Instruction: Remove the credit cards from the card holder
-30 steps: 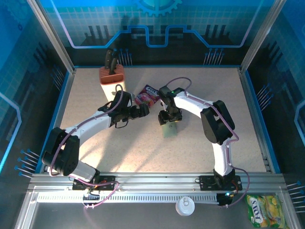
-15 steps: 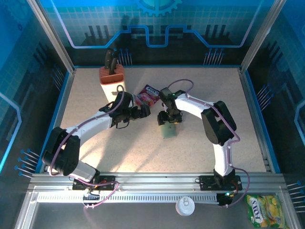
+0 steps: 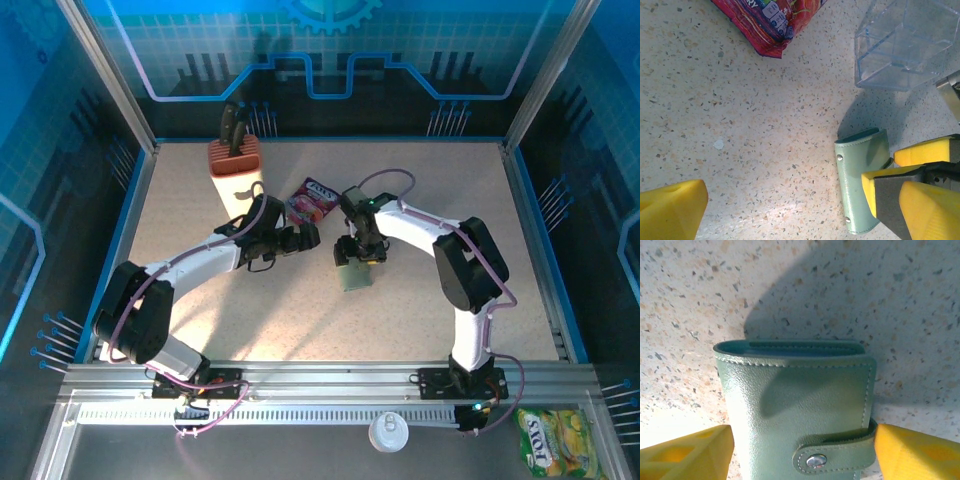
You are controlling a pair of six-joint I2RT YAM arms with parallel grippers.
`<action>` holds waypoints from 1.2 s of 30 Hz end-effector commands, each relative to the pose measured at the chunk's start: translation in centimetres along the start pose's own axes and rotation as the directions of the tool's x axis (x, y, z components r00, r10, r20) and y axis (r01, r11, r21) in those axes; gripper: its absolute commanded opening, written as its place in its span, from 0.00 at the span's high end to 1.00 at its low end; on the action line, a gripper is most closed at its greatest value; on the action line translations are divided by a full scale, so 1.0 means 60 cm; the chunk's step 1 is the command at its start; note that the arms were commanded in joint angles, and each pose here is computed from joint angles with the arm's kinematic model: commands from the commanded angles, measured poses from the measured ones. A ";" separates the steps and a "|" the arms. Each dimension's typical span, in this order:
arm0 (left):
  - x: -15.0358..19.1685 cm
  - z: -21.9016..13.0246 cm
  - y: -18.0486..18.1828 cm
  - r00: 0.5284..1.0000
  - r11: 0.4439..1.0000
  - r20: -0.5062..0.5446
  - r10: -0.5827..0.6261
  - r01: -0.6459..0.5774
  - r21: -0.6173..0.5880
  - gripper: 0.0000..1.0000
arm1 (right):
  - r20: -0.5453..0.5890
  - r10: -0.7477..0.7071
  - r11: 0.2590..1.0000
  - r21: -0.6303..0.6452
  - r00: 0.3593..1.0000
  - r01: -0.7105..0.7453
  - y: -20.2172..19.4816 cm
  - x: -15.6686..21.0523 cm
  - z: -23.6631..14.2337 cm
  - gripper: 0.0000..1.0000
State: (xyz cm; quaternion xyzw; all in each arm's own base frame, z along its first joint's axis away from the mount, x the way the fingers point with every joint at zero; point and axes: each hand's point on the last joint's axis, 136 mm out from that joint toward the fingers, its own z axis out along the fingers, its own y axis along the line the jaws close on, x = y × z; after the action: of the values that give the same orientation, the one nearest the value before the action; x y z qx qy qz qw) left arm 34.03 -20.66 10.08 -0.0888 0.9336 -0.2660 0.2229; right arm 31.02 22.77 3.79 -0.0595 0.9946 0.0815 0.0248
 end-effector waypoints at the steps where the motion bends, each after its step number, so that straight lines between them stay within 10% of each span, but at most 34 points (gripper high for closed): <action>1: 0.000 0.003 -0.006 1.000 1.000 0.000 -0.005 0.005 -0.002 0.01 | -0.007 0.033 0.999 -0.038 0.999 -0.034 0.005 0.010 -0.010 0.23; 17: 0.014 0.031 -0.031 0.994 0.997 -0.096 -0.045 0.050 0.054 0.03 | 0.081 0.072 0.995 -0.079 0.994 -0.065 0.011 0.018 -0.056 0.24; 36: 0.069 0.096 -0.083 0.962 0.951 -0.231 -0.143 0.198 0.236 0.73 | 0.050 0.118 0.988 -0.106 0.992 -0.112 0.011 0.040 -0.038 0.58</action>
State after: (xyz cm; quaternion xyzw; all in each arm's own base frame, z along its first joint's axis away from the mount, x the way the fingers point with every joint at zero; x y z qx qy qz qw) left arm 33.48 -28.35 6.70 -0.1097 0.9052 -0.3955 0.1100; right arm 28.86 22.35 6.73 -0.0027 0.9891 0.1355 0.0583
